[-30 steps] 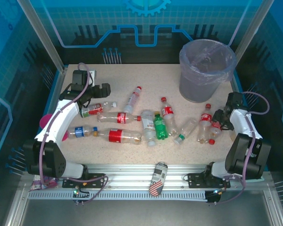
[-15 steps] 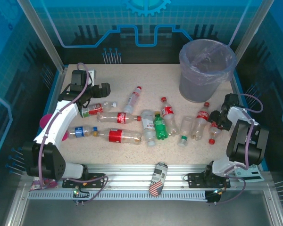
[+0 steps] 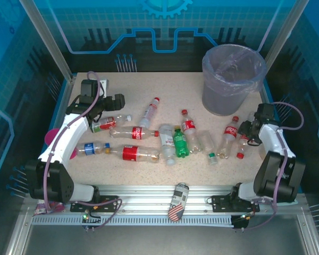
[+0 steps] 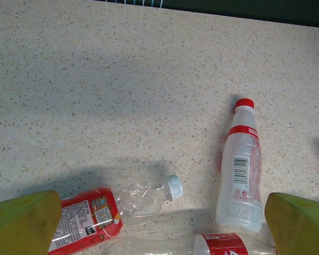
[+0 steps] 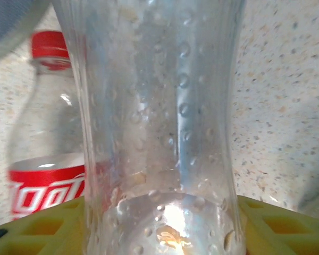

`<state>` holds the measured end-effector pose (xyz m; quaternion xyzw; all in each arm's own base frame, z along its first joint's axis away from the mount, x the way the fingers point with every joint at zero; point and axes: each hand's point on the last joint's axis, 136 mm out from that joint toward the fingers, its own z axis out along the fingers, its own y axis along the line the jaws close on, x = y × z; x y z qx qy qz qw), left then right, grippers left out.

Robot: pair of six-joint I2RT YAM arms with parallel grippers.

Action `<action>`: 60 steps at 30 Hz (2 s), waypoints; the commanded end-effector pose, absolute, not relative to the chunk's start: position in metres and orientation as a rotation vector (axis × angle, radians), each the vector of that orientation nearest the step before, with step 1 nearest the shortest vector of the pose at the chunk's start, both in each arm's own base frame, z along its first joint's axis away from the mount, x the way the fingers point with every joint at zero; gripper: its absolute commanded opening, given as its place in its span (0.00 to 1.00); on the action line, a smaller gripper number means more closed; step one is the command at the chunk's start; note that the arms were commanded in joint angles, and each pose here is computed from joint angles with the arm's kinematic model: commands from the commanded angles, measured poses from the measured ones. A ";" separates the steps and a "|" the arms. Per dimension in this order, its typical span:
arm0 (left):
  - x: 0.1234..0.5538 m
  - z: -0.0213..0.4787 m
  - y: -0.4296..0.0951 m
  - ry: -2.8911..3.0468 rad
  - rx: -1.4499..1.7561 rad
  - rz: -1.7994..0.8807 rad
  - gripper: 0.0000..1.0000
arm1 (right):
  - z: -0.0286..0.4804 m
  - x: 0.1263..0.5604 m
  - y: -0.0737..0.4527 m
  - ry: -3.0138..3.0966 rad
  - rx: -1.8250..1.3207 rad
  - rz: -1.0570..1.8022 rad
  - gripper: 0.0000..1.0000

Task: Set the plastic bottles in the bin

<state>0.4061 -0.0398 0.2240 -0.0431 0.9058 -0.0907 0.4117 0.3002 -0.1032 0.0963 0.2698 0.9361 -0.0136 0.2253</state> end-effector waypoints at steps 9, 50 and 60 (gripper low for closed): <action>0.405 0.230 -0.053 2.258 -0.101 -0.317 0.99 | 0.219 0.274 -0.110 2.255 0.782 -0.104 0.56; 0.399 0.209 -0.068 2.316 -0.040 -0.299 0.99 | 0.394 0.556 -0.039 1.913 0.233 -0.018 0.44; 0.400 0.209 -0.074 2.313 -0.053 -0.324 0.99 | 0.320 0.573 -0.035 2.061 0.218 -0.009 0.45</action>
